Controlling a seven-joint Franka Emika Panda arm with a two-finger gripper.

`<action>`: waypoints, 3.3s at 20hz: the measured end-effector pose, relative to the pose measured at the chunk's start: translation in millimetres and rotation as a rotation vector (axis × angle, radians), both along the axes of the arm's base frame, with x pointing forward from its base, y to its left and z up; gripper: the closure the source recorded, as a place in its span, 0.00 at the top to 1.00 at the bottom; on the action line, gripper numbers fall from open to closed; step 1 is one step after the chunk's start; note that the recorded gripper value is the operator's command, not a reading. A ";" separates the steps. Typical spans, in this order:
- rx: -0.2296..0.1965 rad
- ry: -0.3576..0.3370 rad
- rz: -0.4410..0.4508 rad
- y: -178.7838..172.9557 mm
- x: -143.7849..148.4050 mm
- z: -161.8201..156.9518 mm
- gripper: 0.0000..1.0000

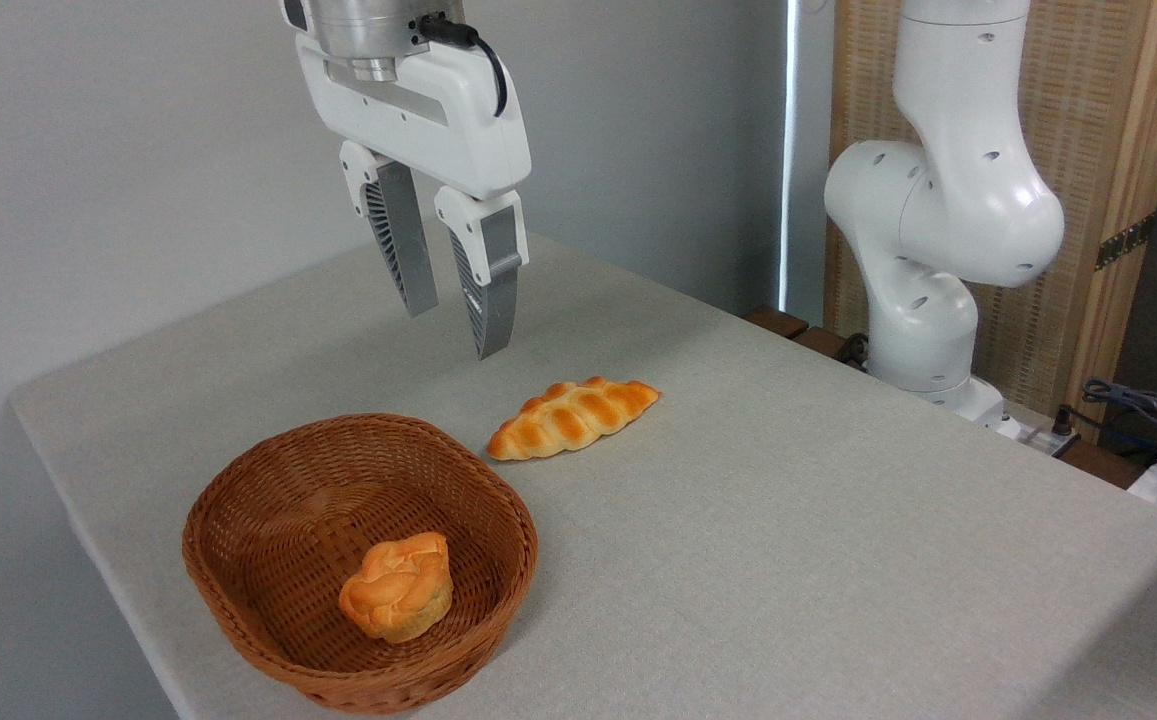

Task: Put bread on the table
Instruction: 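Move the open gripper toward the wicker basket, then lower the open gripper into the basket around the orange bun, then close the gripper on the orange bun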

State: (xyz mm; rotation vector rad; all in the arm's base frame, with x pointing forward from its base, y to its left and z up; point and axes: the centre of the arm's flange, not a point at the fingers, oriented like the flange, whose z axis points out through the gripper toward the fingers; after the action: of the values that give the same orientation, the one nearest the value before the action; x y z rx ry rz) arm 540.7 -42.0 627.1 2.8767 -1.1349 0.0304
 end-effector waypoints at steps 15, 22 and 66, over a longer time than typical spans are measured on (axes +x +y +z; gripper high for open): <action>0.000 -0.002 -0.001 0.2 -3.9 4.6 1.00; -0.005 -0.074 0.005 -0.2 6.8 -3.3 1.00; -0.004 -0.158 0.023 -4.3 52.2 -171.5 1.00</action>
State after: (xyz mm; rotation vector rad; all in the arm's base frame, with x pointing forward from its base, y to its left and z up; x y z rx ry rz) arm 592.9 -46.3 455.6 2.9285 -1.1232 0.2649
